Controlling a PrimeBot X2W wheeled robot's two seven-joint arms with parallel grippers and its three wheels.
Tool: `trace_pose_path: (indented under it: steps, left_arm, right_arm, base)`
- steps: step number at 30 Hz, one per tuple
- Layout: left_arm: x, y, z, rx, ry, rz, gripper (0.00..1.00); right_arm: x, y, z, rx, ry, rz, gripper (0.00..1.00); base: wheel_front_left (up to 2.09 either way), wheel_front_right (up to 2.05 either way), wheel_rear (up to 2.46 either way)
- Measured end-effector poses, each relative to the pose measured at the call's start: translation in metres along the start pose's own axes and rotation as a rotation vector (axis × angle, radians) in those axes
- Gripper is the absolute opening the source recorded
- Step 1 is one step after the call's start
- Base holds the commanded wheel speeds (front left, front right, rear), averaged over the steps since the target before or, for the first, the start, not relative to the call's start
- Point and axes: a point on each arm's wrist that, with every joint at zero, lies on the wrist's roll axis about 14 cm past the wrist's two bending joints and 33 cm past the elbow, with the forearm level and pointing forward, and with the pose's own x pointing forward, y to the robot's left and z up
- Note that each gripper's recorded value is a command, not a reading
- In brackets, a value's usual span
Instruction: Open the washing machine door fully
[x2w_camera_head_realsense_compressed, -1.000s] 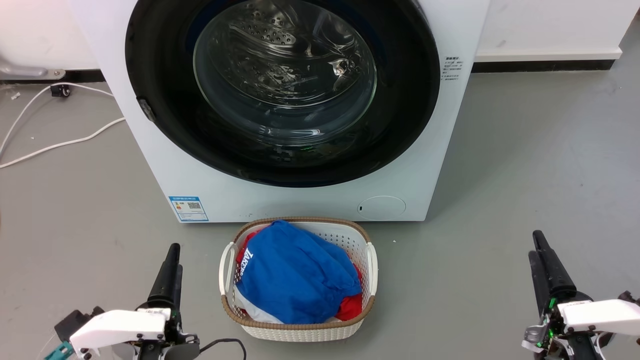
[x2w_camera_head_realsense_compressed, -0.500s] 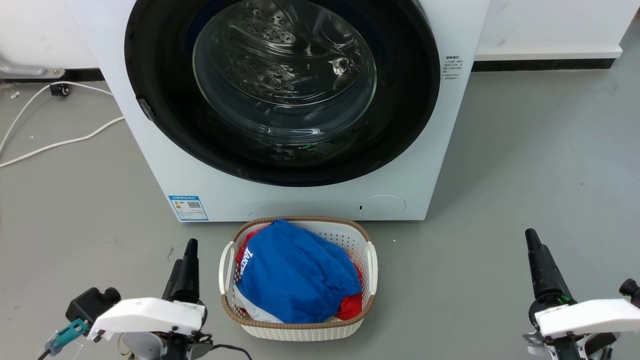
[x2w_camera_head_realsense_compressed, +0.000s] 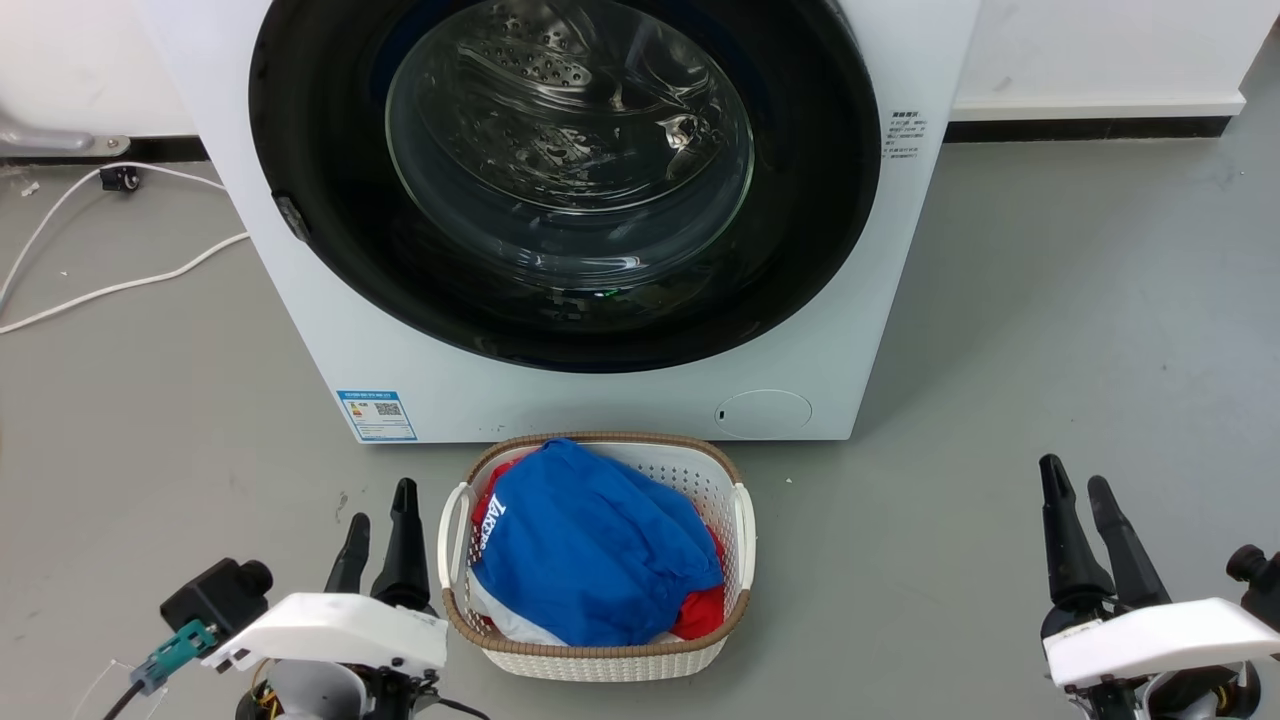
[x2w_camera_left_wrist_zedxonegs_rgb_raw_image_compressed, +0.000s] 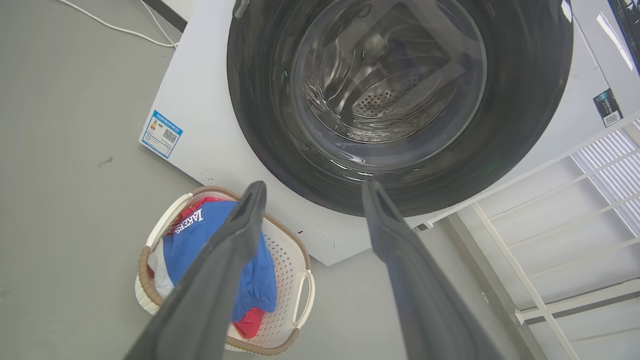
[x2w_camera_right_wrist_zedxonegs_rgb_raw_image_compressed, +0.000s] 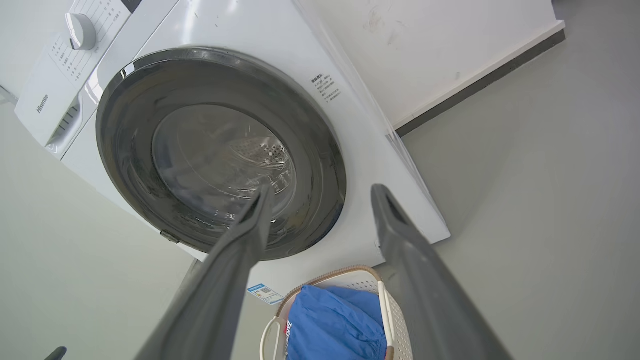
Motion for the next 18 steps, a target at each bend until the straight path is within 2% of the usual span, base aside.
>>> trace_pose_path:
  steps: [18]
  left_arm:
    - [-0.002,-0.017,0.005,0.256,-0.058,-0.046,1.0]
  right_arm:
    - [-0.003,0.015,0.014,-0.244,-0.062,0.054,1.0]
  base:
    - [0.0,0.0,0.0]
